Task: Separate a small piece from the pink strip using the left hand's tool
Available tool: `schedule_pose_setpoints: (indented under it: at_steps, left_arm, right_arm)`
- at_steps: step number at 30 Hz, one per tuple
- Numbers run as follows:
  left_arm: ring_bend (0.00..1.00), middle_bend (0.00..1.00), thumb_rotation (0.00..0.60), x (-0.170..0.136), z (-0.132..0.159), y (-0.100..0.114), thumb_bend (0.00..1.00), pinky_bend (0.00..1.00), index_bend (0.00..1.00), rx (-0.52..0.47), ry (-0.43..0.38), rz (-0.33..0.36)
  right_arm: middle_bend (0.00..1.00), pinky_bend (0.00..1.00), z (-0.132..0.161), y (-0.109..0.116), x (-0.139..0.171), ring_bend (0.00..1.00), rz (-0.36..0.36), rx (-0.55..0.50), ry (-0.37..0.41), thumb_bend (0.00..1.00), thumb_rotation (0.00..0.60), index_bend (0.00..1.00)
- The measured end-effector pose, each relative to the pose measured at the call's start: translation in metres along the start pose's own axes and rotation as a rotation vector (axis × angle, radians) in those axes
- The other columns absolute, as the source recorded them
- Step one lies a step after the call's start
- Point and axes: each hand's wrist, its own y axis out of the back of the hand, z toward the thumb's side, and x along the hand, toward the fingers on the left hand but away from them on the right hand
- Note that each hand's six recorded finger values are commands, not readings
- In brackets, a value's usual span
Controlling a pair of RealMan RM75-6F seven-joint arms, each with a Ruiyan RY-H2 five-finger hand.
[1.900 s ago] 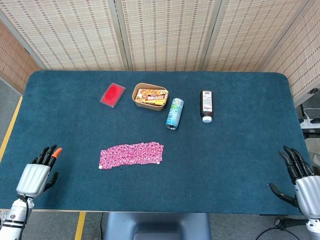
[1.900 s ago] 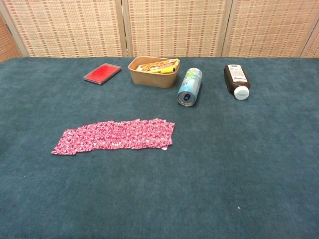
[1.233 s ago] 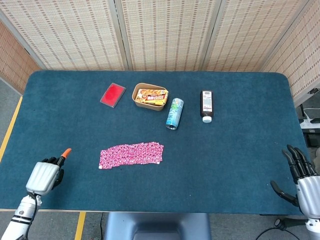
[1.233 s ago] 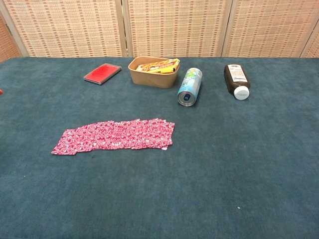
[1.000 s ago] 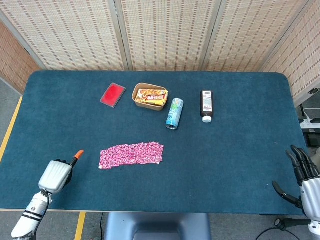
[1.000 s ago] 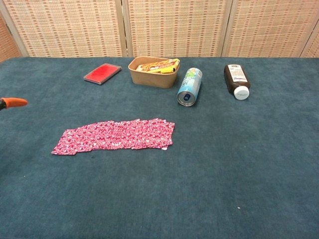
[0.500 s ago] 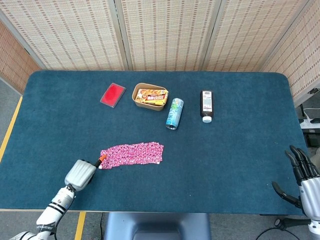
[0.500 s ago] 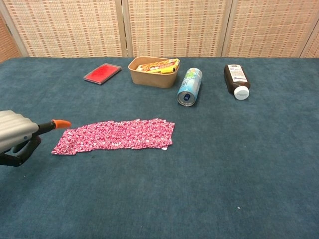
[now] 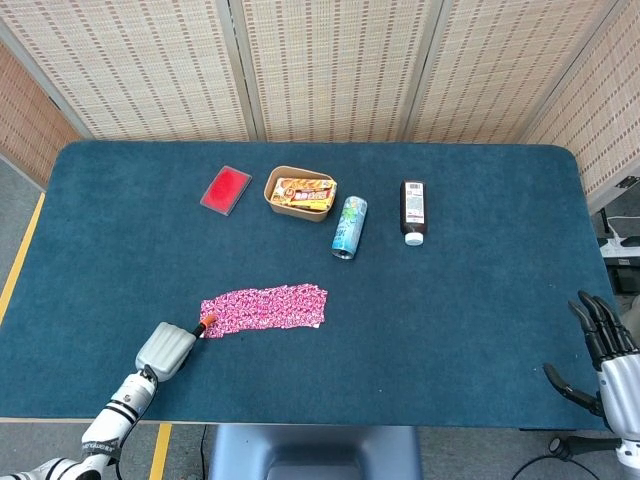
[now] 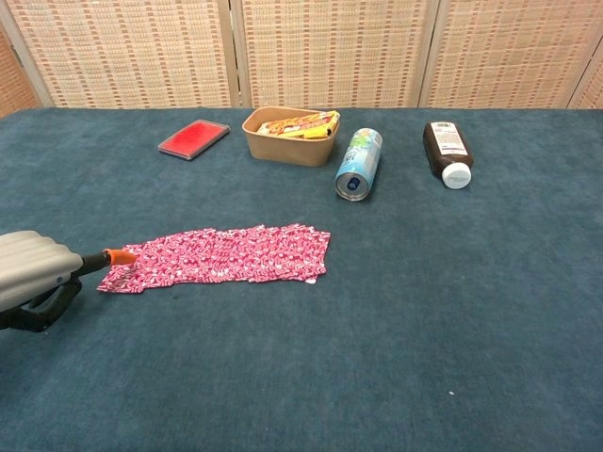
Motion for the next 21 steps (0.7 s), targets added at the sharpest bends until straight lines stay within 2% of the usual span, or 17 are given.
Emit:
schedule_pose_setpoints:
  at_steps: [13, 21]
  left_arm:
    - [0.64, 0.7, 0.6, 0.0012, 0.0032, -0.0045, 0.83, 0.64, 0.0, 0.004, -0.015, -0.024]
    - [0.64, 0.7, 0.6, 0.0049, -0.0015, -0.01, 0.83, 0.64, 0.0, 0.003, 0.002, -0.051]
  right_arm:
    - [0.0, 0.21, -0.0005, 0.0, -0.0006, 0.0, 0.002, 0.0, -0.005, 0.19, 0.6, 0.0]
    - [0.0, 0.21, -0.0008, 0.0002, -0.0007, 0.0, 0.004, -0.002, -0.007, 0.19, 0.6, 0.0]
